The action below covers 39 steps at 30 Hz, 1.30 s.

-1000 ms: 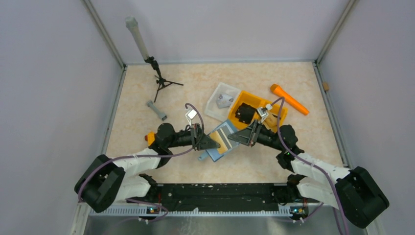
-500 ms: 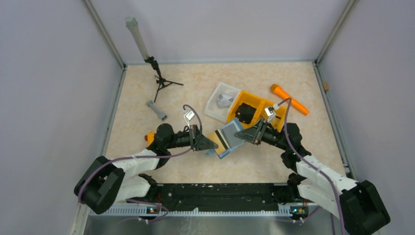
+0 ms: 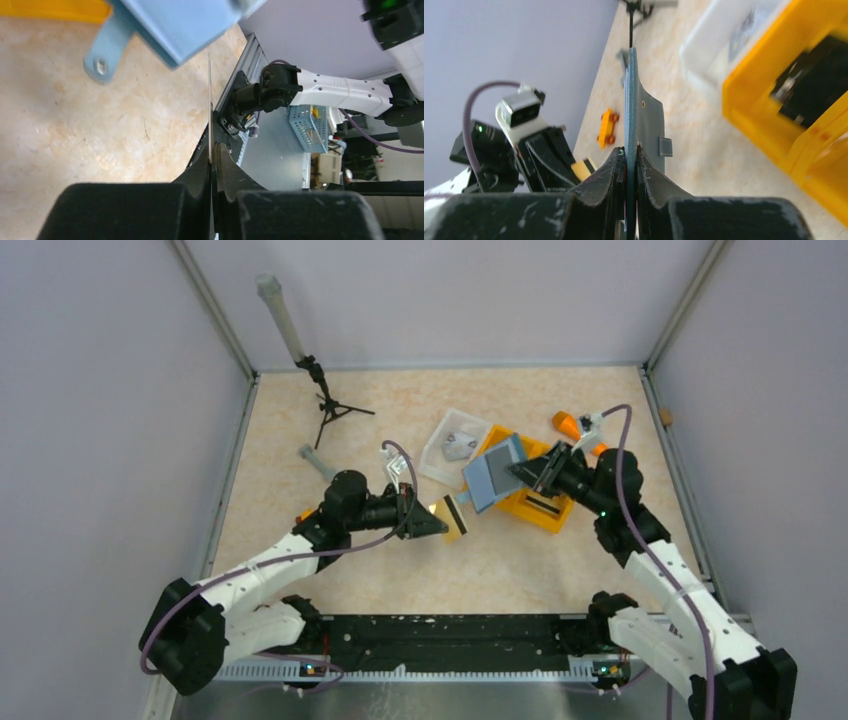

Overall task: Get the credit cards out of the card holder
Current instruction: Place the credit card in the storage box.

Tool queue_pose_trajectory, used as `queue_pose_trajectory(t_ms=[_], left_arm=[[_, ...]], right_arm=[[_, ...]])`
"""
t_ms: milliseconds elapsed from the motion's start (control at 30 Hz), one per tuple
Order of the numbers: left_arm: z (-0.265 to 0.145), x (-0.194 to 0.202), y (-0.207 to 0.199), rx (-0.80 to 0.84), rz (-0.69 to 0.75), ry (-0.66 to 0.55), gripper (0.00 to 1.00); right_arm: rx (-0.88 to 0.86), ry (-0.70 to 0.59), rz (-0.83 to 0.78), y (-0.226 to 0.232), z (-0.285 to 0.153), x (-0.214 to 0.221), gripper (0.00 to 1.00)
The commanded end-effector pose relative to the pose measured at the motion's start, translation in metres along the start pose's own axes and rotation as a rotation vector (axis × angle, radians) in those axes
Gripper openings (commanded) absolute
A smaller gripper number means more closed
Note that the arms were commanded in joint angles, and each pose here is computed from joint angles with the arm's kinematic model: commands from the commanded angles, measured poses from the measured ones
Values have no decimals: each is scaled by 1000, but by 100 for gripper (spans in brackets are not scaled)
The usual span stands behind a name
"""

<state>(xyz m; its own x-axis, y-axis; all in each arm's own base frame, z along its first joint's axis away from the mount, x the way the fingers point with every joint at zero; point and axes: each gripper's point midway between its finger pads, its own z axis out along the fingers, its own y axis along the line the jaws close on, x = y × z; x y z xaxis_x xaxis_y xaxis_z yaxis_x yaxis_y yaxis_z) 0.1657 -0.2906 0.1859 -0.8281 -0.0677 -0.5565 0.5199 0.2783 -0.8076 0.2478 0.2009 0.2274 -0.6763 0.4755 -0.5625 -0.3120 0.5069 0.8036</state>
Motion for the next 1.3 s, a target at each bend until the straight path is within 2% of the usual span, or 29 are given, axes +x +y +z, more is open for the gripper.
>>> queue_pose_trajectory(t_ms=[0, 133, 300, 467, 667, 867, 1067, 1267], left_arm=[[16, -18, 0, -66, 84, -25, 0], [53, -19, -5, -81, 59, -34, 0], [97, -31, -13, -73, -20, -142, 0], [146, -50, -22, -40, -103, -206, 0], [198, -68, -9, -58, -248, -304, 0], [231, -89, -5, -115, -360, -396, 0], [251, -88, 10, -203, -436, -423, 0], [273, -91, 16, -215, -485, -438, 0]], right_arm=[[155, -312, -217, 29, -33, -89, 0], [230, -550, -239, 50, -61, -145, 0], [233, -772, -144, 75, -92, -188, 0], [202, -911, -66, 91, -119, -207, 0], [153, -1058, 14, 102, -153, -217, 0], [131, -1104, 17, 112, -167, -223, 0], [133, -1120, 54, 110, -173, -223, 0], [110, -1136, 68, 111, -177, -221, 0]])
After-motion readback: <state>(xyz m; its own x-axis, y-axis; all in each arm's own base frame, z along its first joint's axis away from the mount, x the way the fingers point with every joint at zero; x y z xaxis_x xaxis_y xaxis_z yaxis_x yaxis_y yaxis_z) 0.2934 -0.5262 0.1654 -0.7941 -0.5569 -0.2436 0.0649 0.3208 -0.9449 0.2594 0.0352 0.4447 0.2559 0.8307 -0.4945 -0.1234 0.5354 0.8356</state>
